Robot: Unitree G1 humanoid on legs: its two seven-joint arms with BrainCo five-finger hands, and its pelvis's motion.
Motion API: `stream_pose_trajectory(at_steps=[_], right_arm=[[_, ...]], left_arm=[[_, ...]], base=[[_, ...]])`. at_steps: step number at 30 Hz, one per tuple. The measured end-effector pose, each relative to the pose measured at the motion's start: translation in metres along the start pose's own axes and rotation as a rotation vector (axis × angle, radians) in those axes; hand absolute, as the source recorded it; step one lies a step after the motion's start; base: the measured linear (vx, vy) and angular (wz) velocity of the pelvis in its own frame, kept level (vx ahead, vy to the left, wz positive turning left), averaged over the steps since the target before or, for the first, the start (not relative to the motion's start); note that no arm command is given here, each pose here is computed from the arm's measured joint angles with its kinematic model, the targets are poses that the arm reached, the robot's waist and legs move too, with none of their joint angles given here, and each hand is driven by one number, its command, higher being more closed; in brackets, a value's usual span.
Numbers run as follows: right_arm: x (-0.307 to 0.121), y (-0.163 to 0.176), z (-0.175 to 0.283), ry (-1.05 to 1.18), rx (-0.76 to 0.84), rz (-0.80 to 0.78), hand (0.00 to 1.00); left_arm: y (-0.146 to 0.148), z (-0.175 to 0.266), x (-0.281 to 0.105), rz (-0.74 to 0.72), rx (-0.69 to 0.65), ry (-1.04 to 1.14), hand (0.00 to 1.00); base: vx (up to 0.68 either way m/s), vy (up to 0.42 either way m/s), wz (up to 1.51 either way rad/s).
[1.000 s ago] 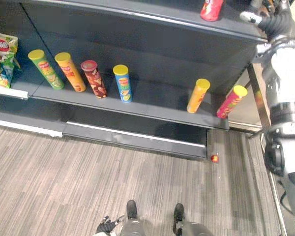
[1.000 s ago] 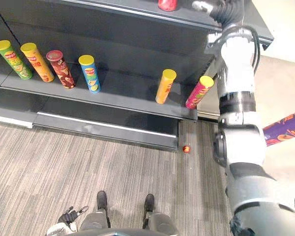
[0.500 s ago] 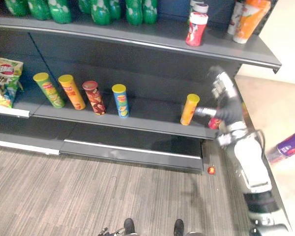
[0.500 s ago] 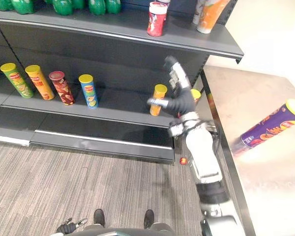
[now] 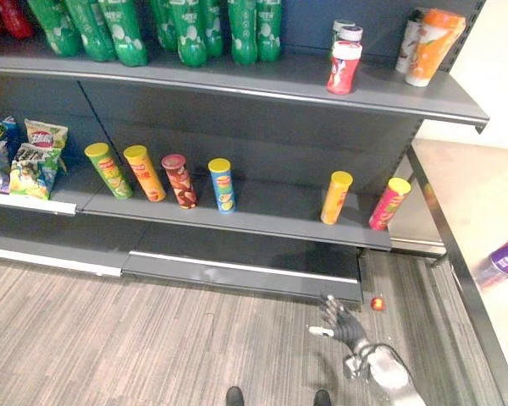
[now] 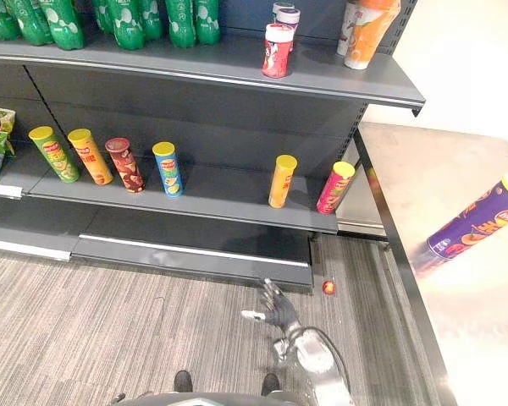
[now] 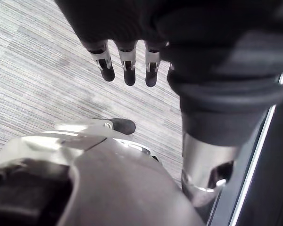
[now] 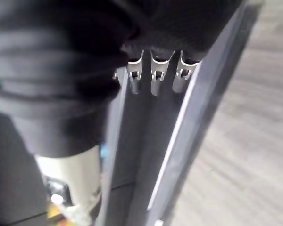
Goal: Put the gum and the chips on the shelf.
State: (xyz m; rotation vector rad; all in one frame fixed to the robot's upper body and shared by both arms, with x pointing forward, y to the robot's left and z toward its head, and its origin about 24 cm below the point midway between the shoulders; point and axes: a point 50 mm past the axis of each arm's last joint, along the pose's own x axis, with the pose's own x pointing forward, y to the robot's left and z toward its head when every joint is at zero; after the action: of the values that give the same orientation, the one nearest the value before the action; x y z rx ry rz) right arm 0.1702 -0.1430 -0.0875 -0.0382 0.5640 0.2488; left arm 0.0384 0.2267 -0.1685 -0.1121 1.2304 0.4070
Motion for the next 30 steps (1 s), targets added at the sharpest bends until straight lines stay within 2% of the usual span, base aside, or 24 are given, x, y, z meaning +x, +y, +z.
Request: stream_pose_trajectory(at_steps=[5, 10, 13, 30], right_arm=[[-0.031, -0.036, -0.084, 0.383, 0.026, -0.232, 0.00], [-0.061, -0.048, -0.124, 0.569, 0.166, -0.390, 0.00], [-0.071, -0.043, -0.136, 0.612, 0.269, -0.436, 0.00], [-0.083, -0.039, -0.149, 0.665, 0.423, -0.523, 0.00]], left_arm=[[-0.003, -0.005, -0.001, 0.010, -0.009, 0.011, 0.00], [-0.004, -0.007, -0.001, 0.016, -0.010, 0.018, 0.00], [-0.003, -0.010, -0.001, 0.021, -0.016, 0.029, 0.00], [-0.002, -0.014, -0.002, 0.019, -0.050, 0.043, 0.00]], base=[[0.03, -0.001, 0.00], [0.04, -0.006, 0.01], [0.03, -0.004, -0.01], [0.04, 0.002, 0.02]])
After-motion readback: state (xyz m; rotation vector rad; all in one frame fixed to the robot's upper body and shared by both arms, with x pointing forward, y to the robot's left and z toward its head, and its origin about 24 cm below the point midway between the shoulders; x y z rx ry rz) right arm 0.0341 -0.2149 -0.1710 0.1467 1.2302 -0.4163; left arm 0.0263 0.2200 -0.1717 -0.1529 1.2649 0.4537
